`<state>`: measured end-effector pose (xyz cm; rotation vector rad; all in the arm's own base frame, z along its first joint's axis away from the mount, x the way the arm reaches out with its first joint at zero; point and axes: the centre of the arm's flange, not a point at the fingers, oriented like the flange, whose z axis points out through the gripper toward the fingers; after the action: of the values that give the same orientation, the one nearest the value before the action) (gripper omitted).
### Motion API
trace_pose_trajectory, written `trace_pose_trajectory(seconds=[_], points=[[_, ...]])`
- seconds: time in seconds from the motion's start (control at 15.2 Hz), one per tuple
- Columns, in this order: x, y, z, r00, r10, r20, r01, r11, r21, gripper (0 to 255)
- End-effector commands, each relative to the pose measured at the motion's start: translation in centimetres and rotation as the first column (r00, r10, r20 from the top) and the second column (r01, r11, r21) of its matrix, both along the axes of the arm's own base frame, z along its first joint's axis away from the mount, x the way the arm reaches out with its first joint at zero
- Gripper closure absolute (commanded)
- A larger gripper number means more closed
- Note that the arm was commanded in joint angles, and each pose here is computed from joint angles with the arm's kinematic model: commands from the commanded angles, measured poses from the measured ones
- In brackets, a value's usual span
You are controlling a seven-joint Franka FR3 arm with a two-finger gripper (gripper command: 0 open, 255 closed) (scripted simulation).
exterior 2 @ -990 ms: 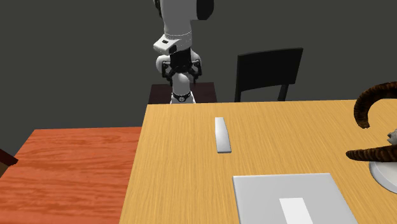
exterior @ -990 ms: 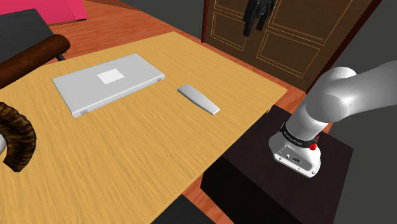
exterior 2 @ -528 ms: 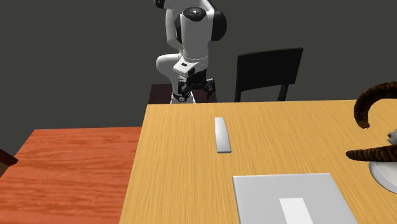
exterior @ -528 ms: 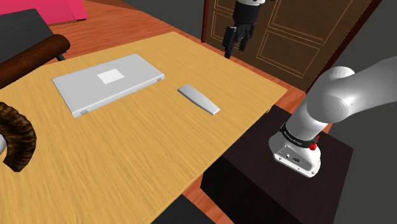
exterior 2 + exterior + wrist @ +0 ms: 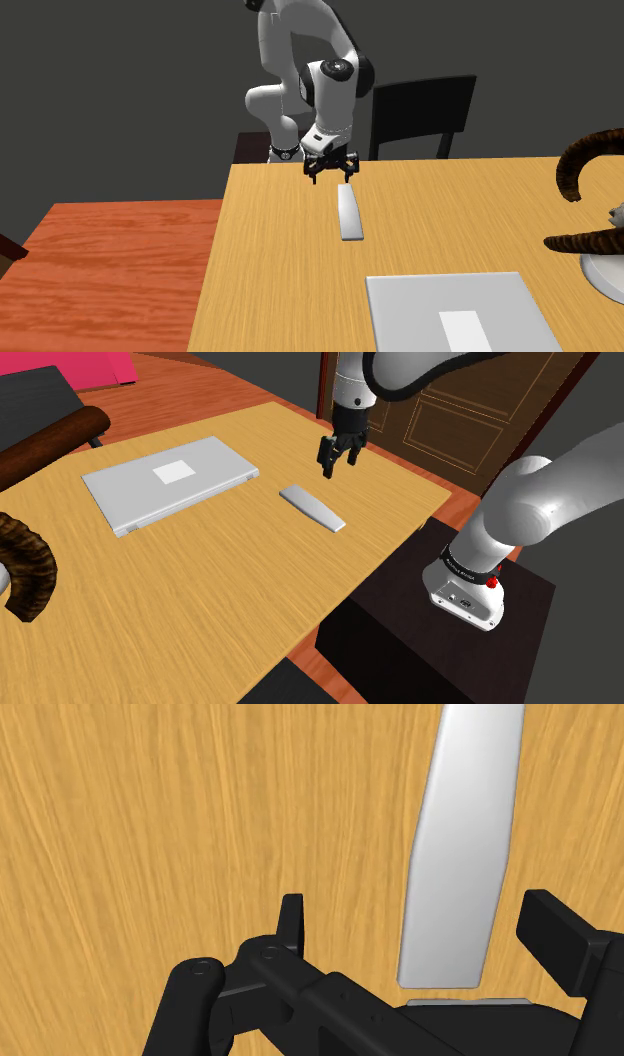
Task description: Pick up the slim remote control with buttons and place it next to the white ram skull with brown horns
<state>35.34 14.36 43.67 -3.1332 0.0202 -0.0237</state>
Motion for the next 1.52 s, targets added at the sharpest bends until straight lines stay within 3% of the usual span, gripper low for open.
trace_pose_trajectory(seconds=[0.0, 0.33, 0.79, 1.39, 1.45], points=[[0.9, 2.0, -2.0, 1.0, -0.004, -0.001, 0.004, 1.0, 0.001, 0], [2.6, 5.9, -6.9, 1.0, -0.014, -0.007, 0.014, 1.0, 0.0, 0], [2.6, 5.9, -10.6, 1.0, -0.014, -0.007, 0.014, 1.0, 0.0, 0], [2.6, 5.9, -10.9, 1.0, -0.014, -0.007, 0.014, 1.0, 0.0, 0], [2.6, 5.9, -10.9, 1.0, -0.014, -0.007, 0.014, 1.0, 0.0, 255]])
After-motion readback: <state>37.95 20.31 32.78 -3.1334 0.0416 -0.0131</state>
